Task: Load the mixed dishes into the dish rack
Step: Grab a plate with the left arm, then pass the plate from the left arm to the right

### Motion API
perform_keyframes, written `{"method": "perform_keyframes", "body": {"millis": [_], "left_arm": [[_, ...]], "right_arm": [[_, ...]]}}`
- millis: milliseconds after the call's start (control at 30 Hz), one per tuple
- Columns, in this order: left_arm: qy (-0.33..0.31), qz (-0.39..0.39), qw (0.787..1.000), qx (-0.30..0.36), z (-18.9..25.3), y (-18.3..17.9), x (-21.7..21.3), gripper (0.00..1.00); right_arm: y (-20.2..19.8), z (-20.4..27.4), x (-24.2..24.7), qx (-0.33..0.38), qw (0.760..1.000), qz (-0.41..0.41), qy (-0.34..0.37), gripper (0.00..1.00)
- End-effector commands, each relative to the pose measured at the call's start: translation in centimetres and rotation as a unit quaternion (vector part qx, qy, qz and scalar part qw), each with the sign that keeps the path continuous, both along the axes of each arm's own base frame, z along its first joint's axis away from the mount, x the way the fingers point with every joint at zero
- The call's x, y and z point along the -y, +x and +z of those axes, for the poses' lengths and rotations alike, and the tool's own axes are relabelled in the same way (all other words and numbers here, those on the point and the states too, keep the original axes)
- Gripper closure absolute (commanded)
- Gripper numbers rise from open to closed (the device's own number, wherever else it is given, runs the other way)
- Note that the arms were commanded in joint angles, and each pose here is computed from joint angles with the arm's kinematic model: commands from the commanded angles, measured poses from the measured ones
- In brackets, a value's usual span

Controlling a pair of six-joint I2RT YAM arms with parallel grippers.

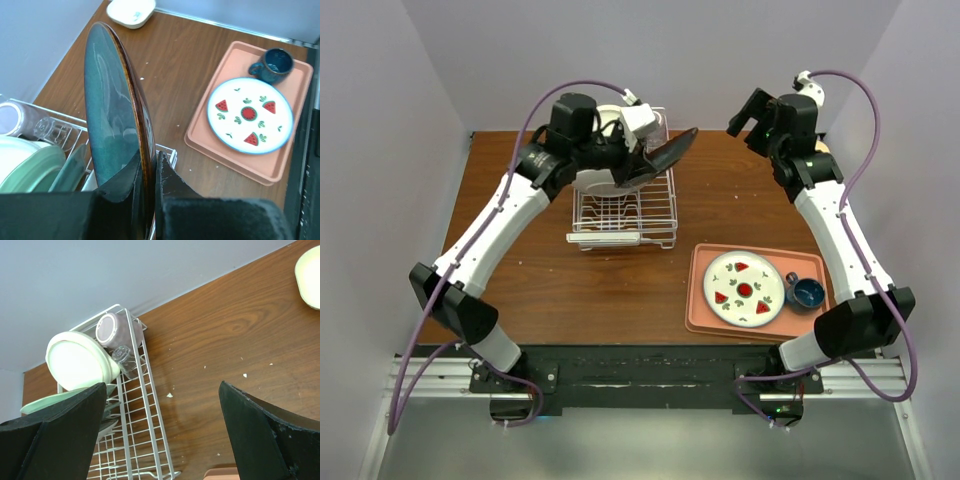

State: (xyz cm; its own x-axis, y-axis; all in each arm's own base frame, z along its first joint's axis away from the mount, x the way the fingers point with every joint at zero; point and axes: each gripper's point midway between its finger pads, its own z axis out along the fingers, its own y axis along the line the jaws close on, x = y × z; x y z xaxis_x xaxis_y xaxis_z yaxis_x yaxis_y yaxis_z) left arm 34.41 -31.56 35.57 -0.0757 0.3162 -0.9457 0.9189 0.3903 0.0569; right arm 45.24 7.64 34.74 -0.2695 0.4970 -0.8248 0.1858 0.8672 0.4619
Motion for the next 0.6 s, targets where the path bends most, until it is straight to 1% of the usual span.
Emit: {"method": "perform_keyframes", "body": {"millis": [0,33,167,300,567], "left_arm": [[-0.071,-0.106,0.984,0.121,8.9,-2.8,-1.4,1.0],[-0.074,-0.122,0.982,0.123,9.0,-3.3,-1.7,1.0],[-0.059,-0.129,0.981,0.132,8.7,-3.5,-3.5,1.0],[-0.046,-0.152,0.977,0.139,8.1,-4.1,-4.4,1.0],[0.006,-0.2,0.973,0.114,3.8,-4.7,-5.9,1.0]], "right_arm": [[-0.6,2.7,0.8,0.043,0.999,-0.016,0.012,0.01],[-0.6,2.7,0.8,0.043,0.999,-0.016,0.011,0.01],[-0.5,2.3,0.7,0.04,0.999,-0.014,0.012,0.01],[-0.4,2.3,0.6,0.04,0.999,-0.012,0.012,0.01],[-0.1,1.9,0.3,0.036,0.999,-0.002,0.014,0.01]]}}
